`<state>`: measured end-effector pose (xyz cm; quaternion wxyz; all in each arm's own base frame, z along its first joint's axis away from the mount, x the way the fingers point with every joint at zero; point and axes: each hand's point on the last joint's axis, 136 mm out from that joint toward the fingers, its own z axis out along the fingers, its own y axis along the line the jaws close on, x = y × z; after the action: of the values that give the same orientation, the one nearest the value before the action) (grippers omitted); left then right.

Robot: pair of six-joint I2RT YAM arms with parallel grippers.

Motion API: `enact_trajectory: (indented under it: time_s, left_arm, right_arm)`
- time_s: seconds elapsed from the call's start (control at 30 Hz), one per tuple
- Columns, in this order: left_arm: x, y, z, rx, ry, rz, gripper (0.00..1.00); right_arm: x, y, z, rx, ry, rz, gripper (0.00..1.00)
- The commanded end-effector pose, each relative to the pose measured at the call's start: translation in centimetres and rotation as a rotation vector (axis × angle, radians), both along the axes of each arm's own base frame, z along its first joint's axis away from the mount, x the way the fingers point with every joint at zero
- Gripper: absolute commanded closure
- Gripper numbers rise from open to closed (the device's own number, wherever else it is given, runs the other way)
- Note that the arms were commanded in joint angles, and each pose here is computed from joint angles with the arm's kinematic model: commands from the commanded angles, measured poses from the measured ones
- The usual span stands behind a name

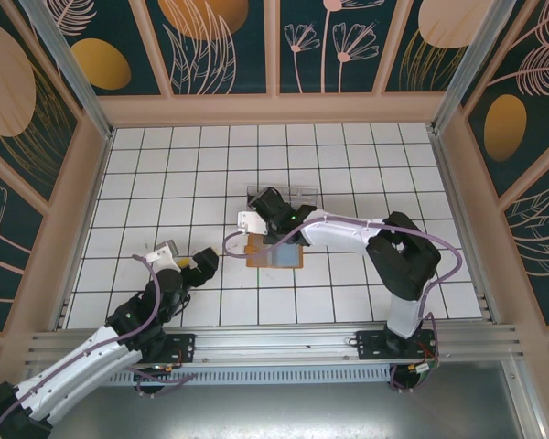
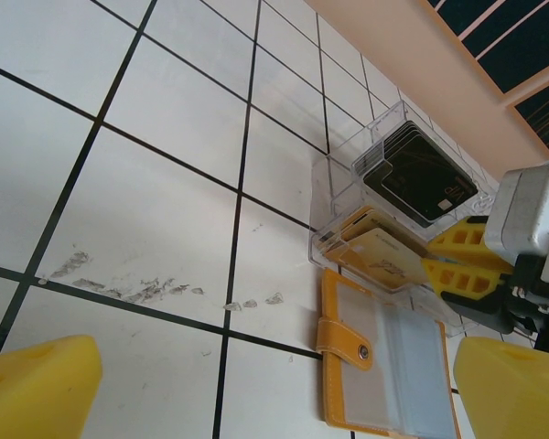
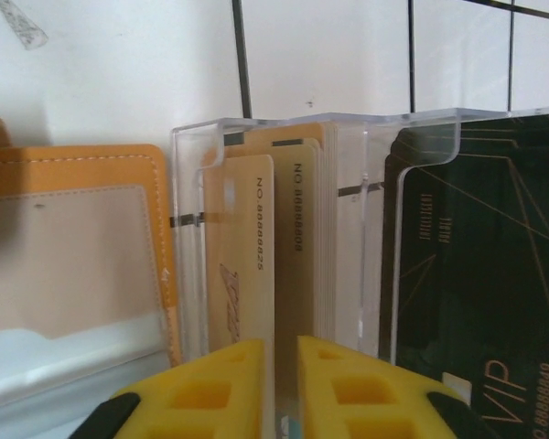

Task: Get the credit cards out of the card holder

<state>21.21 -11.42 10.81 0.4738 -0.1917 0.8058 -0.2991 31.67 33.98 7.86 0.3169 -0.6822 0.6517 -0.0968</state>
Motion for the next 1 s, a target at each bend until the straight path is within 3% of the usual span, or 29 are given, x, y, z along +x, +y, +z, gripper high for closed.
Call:
enact_trajectory:
  time_s: [0.0,0.13,0.53,0.73,0.97]
  left_arm:
    - [0.0,0.4,-0.6,0.006,0.01,0.017,0.01]
    - [-0.1,0.4,-0.7,0.007,0.011,0.016,0.01]
    - [-0.1,0.3,-0.8,0.007,0.016,0.01,0.01]
    - [-0.2,0.2,-1.0,0.009,0.023,0.003,0.01]
    - [0.3,-0.3,-0.9,0.042,0.049,0.002,0.01]
  right_arm:
    - [1.7,0.3,1.2,0.033,-0.062,-0.052,0.79]
    - [2.3,0.2,1.4,0.037,-0.095,-0.076,0.75]
    - [3.5,0.3,2.6,0.076,-0.148,-0.137,0.74]
    - [2.4,-0.2,6.6,0.234,-0.157,-0.189,0.73]
    - [0.2,-4.2,13.2,0.593,-0.164,-0.356,0.72]
